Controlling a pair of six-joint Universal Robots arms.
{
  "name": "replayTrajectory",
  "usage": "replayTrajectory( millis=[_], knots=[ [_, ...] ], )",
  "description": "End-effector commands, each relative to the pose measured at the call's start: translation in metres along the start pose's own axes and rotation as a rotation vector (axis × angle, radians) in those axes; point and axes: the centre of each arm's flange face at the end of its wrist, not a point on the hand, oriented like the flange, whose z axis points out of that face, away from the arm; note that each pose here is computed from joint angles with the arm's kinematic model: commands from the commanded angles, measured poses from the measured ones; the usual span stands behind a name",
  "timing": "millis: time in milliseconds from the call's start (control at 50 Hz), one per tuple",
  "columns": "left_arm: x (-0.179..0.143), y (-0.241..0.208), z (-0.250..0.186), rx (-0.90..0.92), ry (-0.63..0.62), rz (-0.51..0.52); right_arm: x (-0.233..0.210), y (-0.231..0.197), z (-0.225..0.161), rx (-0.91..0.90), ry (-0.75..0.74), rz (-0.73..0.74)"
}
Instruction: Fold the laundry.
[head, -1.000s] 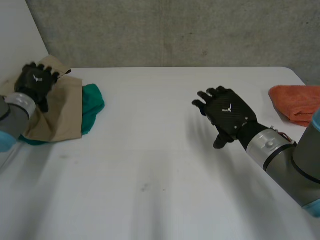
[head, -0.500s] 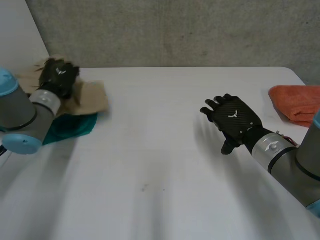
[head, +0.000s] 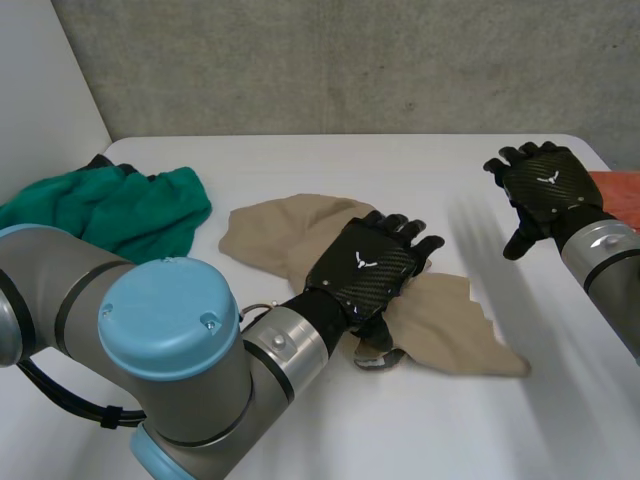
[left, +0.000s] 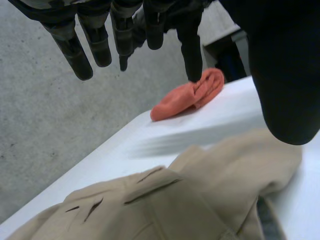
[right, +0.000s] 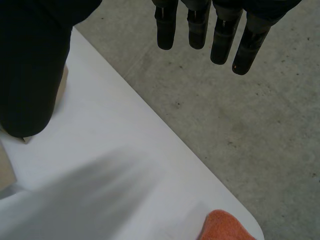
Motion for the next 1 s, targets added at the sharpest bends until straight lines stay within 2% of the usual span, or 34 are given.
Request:
replayTrajectory(
  millis=[20, 160, 340, 500, 640, 720, 780, 900, 1000],
  knots=[
    [-0.046, -0.012, 0.001, 0.021, -0.116, 0.109, 0.007, -0.002, 0.002, 0.012, 0.009, 0.011],
    [-0.075, -0.008, 0.003, -0.006, -0.199, 0.103, 0.004, -0.005, 0.001, 0.005, -0.006, 0.008],
    [-0.055, 0.039, 0.004, -0.199, -0.127, 0.059, -0.006, -0.006, -0.006, -0.022, -0.045, 0.012],
    [-0.042, 0.065, 0.015, -0.249, -0.094, 0.054, -0.007, -0.004, -0.006, -0.026, -0.049, 0.004],
    [-0.048, 0.069, 0.027, -0.234, -0.105, 0.049, -0.009, -0.002, -0.006, -0.036, -0.052, 0.006],
    [-0.057, 0.055, 0.035, -0.180, -0.157, 0.064, -0.007, 0.000, -0.006, -0.042, -0.047, 0.007],
    [-0.069, 0.029, 0.040, -0.103, -0.241, 0.086, -0.005, 0.000, -0.005, -0.042, -0.040, 0.005],
    [-0.098, -0.081, 0.030, 0.256, -0.406, 0.143, -0.003, -0.002, -0.004, -0.033, -0.033, 0.005],
    [-0.109, -0.135, 0.023, 0.475, -0.482, 0.172, 0.000, -0.007, -0.004, -0.020, -0.018, 0.003]
  ],
)
